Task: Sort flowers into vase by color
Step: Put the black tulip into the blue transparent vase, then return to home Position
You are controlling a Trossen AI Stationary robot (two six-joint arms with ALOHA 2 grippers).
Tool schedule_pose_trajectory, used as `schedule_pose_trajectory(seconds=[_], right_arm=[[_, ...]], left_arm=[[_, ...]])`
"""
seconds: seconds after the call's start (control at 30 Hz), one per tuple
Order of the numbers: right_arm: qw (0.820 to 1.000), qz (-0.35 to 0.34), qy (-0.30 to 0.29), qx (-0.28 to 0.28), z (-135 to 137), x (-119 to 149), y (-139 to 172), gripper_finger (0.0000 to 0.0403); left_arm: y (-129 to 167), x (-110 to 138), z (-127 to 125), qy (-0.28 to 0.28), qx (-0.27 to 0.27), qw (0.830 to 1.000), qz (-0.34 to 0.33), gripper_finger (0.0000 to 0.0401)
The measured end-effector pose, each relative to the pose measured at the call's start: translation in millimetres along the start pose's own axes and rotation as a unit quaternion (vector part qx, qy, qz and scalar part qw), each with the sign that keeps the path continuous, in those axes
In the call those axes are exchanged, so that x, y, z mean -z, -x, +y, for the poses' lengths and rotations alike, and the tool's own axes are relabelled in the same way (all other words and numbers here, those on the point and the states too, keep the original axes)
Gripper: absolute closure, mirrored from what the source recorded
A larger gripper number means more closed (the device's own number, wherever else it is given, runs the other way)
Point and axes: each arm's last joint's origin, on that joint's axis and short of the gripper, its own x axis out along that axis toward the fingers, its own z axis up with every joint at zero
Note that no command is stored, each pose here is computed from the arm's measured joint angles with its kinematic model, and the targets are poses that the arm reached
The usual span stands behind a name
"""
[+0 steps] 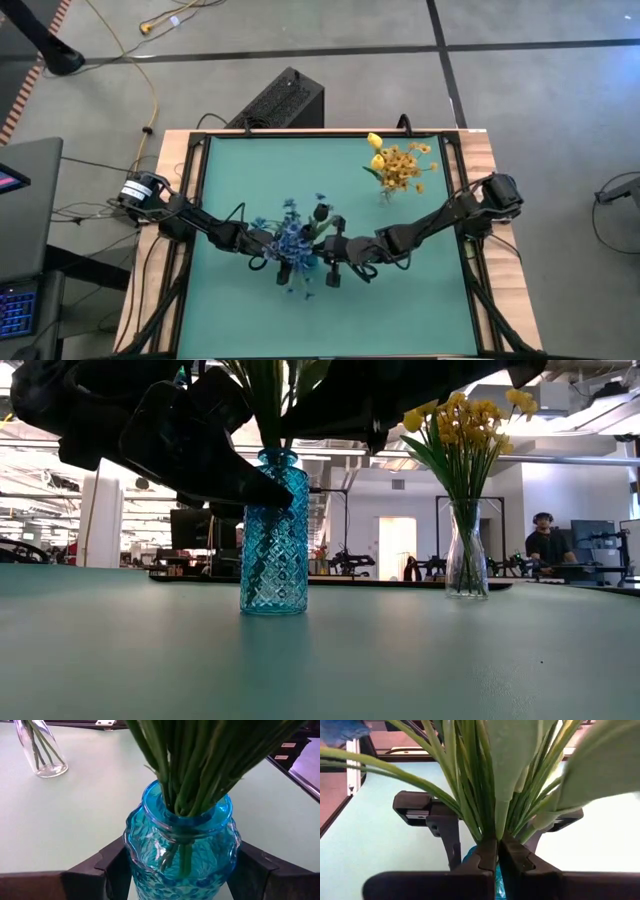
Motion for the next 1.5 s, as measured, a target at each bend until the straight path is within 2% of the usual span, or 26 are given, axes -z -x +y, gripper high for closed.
schedule_pose_trajectory(seconds=[0.27,0.57,0.73,0.97,1.13,1.5], right_arm=[[1.000,-0.002,-0.003,-0.006,3.1,0.0,1.4,0.0308],[1.000,0.006,0.001,-0.025,6.3,-2.4,7.2,0.0152],[0.999,0.012,0.006,-0.038,5.8,-14.6,24.2,0.0102],[0.998,0.020,0.010,-0.053,8.1,-28.4,49.9,0.0091],[0.998,0.017,0.004,-0.063,13.4,-30.8,57.2,0.0091],[0.998,0.020,0.007,-0.060,17.1,-29.1,59.3,0.0091]], left_arm=[[0.0,-0.1,0.0,0.000,0.000,1.000,0.000,0.0169],[-0.1,0.0,0.1,0.002,0.000,1.000,0.000,0.0150],[-0.1,-0.4,-0.1,-0.008,0.001,1.000,-0.002,0.0150],[0.2,-0.8,-1.3,-0.025,0.022,0.999,-0.001,0.0149],[3.0,-3.8,-1.3,-0.040,0.022,0.999,0.000,0.0142],[20.7,-17.3,0.1,-0.048,0.020,0.998,0.019,0.0048]])
